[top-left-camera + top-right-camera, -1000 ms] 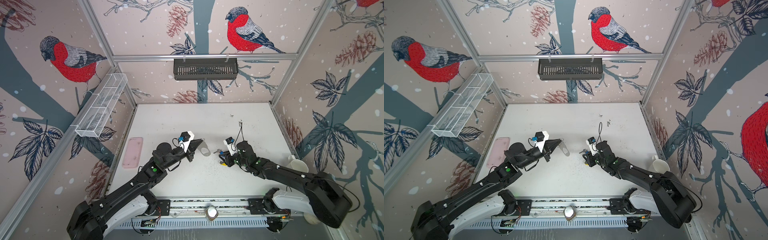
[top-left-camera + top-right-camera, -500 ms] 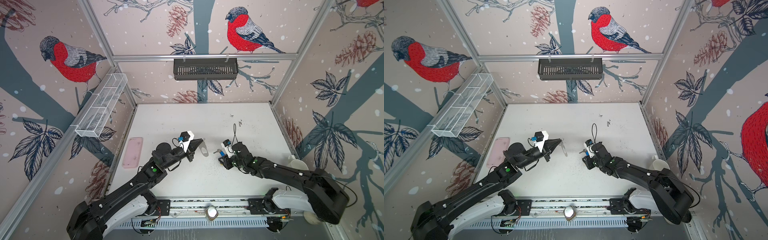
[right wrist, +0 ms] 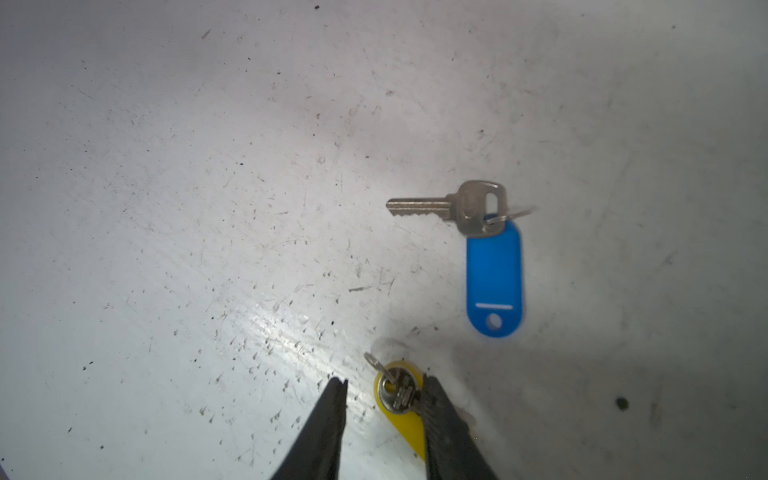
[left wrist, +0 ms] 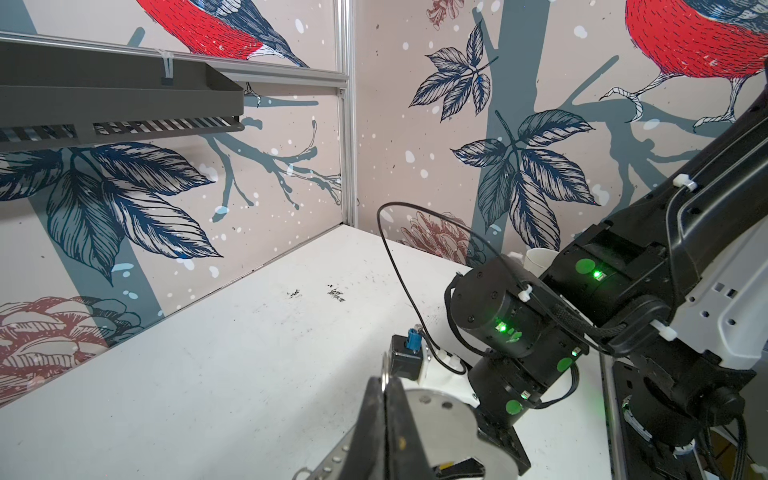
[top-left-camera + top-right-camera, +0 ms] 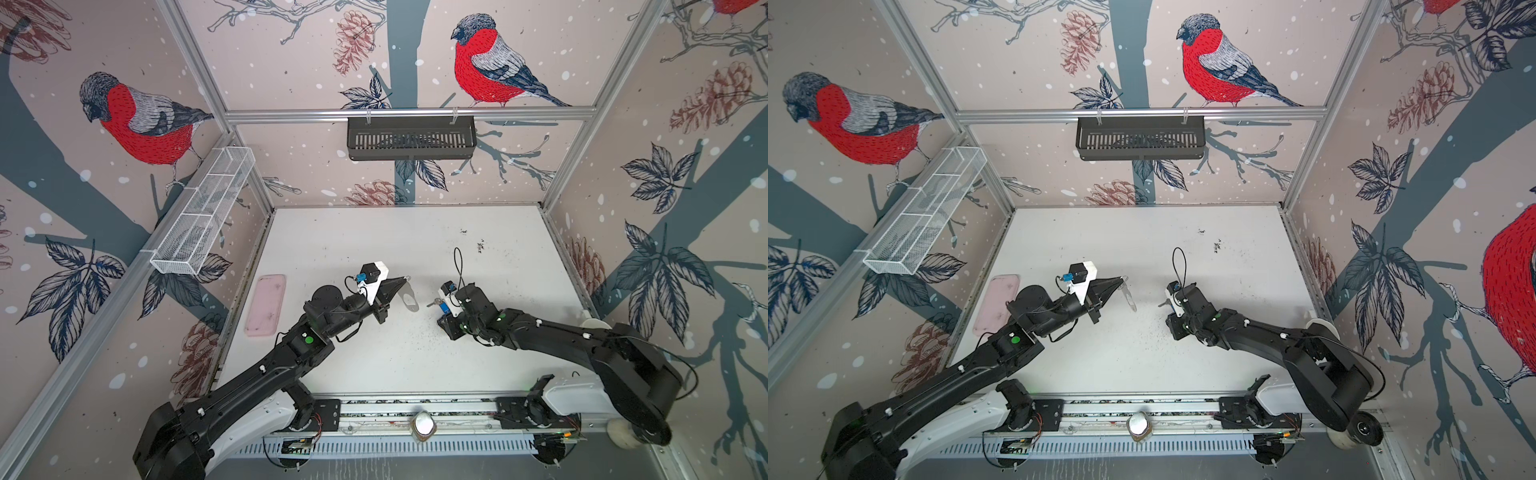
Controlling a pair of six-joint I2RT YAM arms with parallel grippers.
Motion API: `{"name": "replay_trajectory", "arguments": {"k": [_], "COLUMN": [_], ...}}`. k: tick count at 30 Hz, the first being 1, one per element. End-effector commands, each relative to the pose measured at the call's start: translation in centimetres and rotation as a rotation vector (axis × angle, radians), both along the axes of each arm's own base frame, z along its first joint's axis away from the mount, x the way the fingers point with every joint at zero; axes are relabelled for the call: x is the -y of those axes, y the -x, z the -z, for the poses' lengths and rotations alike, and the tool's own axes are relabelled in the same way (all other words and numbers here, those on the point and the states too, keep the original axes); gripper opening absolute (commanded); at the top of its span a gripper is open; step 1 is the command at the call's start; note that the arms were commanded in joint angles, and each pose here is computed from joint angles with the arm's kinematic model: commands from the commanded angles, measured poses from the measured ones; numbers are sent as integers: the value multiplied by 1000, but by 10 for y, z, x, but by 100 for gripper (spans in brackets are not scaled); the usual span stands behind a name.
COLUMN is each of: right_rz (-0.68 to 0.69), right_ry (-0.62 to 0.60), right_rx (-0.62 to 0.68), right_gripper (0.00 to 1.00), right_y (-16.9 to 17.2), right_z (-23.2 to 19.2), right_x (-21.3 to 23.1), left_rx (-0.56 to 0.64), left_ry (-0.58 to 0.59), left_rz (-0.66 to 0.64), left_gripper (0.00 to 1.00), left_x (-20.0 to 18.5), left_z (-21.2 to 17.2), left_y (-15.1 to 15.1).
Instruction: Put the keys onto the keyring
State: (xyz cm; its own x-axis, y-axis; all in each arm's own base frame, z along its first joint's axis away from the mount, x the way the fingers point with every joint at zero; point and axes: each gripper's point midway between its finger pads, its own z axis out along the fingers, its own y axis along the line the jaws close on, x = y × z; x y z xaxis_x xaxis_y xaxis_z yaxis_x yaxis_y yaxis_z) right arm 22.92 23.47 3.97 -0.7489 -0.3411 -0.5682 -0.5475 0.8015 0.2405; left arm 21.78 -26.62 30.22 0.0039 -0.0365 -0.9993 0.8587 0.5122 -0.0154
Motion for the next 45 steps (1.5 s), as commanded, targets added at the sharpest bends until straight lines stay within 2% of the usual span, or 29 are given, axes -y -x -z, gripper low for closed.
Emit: {"name": "replay_trajectory", "arguments": {"k": [1,13,31,45], "right_rz": [-13,-25,-37,-33], "right_ry": [26,44,56,54], "right_rx": [9,0,9,19], "right_gripper": [32,30,20,5], "right_y": [-1,-1,-1,-1], "right_z": [3,10,10,7], "right_x": [-1,-4,-8,-7], "left_rx": [47,45,42,39], "left_ry": [31,39,33,29], "left_rz": [20,15,26,26], "left_gripper": [0,0,0,0], "left_x": [1,-2,0,0], "left_z": [-16,-17,-14,-11], "left_y": [4,9,10,11]}}
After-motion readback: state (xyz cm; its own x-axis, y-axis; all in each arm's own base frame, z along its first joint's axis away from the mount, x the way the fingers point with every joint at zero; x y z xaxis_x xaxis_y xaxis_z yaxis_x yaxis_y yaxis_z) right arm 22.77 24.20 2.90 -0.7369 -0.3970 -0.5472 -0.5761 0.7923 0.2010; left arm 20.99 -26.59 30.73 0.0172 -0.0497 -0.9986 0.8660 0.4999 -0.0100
